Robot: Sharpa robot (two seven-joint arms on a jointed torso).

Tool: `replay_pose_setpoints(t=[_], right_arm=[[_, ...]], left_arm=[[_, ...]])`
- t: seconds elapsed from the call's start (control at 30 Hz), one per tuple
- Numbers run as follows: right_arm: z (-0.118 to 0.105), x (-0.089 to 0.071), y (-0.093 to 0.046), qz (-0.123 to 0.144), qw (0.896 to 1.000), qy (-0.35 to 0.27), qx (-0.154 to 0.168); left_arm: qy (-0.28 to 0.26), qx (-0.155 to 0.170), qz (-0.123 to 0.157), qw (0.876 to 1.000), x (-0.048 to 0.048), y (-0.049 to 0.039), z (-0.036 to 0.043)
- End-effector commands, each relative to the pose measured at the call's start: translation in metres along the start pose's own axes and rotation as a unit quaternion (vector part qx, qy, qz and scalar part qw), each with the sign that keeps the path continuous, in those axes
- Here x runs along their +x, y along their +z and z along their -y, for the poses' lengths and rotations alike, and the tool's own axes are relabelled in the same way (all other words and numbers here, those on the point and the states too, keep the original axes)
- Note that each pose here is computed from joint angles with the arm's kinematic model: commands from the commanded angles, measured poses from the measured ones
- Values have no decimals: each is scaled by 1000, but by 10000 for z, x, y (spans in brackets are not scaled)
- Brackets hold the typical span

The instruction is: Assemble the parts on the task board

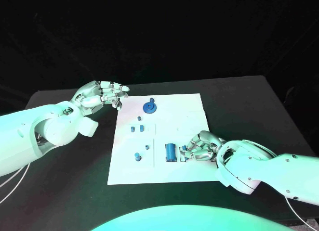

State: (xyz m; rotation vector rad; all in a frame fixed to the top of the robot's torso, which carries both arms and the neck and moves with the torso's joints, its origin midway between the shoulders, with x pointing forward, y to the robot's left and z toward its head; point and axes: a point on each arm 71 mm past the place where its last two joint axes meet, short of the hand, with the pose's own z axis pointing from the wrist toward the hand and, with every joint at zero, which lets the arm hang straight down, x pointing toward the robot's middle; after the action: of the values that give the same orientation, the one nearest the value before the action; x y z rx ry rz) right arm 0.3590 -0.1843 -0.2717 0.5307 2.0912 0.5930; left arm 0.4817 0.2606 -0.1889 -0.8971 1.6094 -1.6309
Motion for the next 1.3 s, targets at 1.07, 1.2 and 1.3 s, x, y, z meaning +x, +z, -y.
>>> replay_pose_setpoints(t=[1.07,1.2,1.3], right_arm=[[-40,72,-29,-11,1000,-9,-14],[-38,72,-28,-12,1000,-9,-15],[-35,70,-28,-12,1000,-10,-15]], left_arm=[[-7,-1,-6,1000,0,-16,2],[-7,-2,-5,1000,-6,-21,1],[-7,-3,-4,1000,-9,-22,1]])
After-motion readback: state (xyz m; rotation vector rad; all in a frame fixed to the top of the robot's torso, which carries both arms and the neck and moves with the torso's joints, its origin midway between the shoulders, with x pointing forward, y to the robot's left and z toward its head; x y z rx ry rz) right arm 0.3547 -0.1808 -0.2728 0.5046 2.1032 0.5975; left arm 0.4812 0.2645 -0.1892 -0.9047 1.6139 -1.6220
